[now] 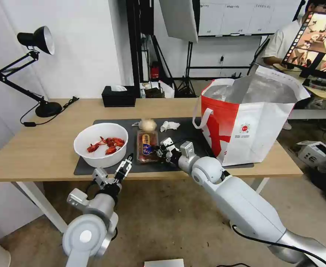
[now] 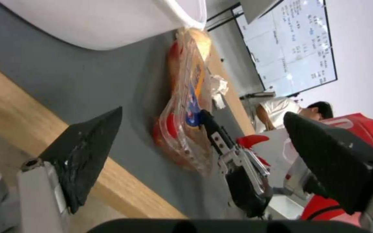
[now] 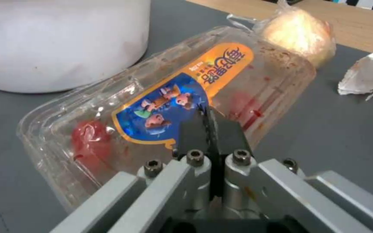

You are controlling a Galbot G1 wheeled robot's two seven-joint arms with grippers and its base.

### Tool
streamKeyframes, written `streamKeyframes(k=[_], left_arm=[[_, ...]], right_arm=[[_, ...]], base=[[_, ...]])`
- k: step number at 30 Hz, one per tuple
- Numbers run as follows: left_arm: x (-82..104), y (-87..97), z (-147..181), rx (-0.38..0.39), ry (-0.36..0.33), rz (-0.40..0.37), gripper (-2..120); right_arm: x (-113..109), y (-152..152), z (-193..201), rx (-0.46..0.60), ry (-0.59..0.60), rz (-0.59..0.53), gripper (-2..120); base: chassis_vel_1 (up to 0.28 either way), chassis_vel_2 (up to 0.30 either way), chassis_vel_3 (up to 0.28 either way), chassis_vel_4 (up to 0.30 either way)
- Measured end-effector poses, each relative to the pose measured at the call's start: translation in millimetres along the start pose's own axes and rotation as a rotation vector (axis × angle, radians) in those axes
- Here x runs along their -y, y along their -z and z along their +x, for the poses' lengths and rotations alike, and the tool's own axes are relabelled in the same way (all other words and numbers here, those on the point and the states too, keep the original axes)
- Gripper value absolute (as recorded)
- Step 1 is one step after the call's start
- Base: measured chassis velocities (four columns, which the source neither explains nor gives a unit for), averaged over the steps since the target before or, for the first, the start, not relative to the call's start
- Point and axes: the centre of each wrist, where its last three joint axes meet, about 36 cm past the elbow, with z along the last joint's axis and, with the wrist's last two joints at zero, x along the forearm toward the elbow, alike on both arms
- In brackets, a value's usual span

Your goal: Pick up the trash from the table and place it into the takeout bag.

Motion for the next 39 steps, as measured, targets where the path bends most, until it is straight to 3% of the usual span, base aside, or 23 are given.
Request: streamKeyframes(k=[24,39], left_arm=[[6.7,19.7,-57.6,-0.081,-0.012,-0.019,100],[4.9,18.7,-82.3,-0.119,0.008,-0.03,100]], right_arm=[[-2.5,0.4,-1.6,-0.026,0.022,0.0,0],[-3.1,-0.6,-1.1,-0.028,0.024,-0.003,0]], base=[[0.0,0.0,0.0,0.0],[0.0,0.0,0.0,0.0]])
